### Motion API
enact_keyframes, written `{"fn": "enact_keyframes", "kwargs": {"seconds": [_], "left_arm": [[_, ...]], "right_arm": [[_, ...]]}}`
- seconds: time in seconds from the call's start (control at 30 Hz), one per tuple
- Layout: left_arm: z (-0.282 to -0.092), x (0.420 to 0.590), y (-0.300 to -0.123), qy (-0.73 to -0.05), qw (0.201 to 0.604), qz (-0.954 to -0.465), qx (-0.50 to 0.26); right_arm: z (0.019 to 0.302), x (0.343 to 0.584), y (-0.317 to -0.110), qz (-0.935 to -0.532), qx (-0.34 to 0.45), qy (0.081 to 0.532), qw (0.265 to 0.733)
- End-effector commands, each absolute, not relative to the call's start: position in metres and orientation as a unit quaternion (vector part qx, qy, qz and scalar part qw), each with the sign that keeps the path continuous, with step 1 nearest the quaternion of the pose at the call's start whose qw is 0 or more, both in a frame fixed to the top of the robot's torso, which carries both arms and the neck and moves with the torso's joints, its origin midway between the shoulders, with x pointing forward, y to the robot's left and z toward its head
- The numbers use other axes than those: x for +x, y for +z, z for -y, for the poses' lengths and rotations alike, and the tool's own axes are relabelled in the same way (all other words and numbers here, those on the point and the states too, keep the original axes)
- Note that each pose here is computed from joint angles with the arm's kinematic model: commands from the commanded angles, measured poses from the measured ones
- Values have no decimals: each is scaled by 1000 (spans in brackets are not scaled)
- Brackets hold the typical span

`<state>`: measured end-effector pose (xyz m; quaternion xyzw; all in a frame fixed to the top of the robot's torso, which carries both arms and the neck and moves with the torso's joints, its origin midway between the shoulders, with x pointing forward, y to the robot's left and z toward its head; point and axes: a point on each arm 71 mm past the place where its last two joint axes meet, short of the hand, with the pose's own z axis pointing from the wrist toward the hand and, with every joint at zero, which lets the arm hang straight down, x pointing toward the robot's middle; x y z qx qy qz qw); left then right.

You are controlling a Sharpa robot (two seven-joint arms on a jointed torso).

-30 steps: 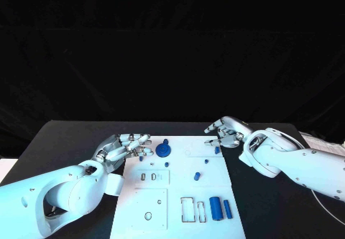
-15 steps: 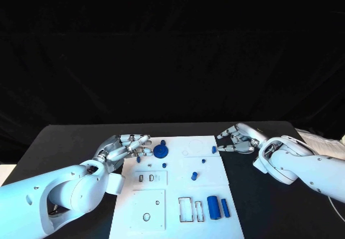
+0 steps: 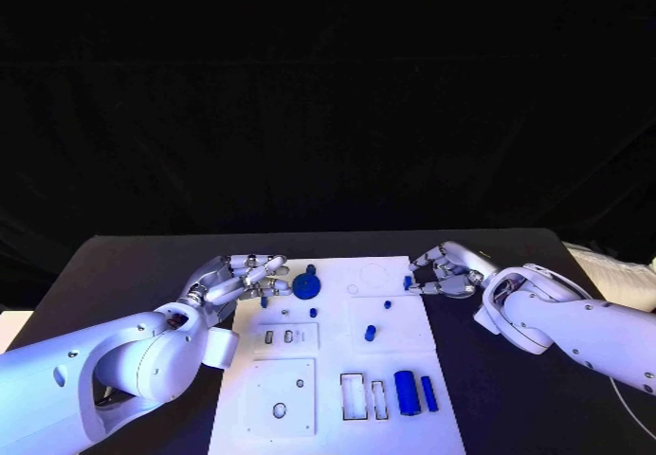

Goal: Assemble the parts on the task board

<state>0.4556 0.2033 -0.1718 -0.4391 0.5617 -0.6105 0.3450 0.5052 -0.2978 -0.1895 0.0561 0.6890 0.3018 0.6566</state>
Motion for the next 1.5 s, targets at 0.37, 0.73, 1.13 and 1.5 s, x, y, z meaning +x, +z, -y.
{"fn": "enact_keyframes", "kwargs": {"seconds": [0.37, 0.73, 1.13, 1.5], "left_arm": [[-201, 455, -171, -619, 338, -561, -434], [-201, 455, -171, -618, 338, -561, -434], [-202, 455, -171, -618, 338, -562, -435], [-203, 456, -172, -616, 340, -561, -436]], "right_arm": [[290, 509, -196, -699, 48, 294, 651], [284, 509, -199, -705, 43, 296, 643], [283, 510, -198, -698, 46, 294, 652], [267, 503, -183, -672, 68, 303, 673]]}}
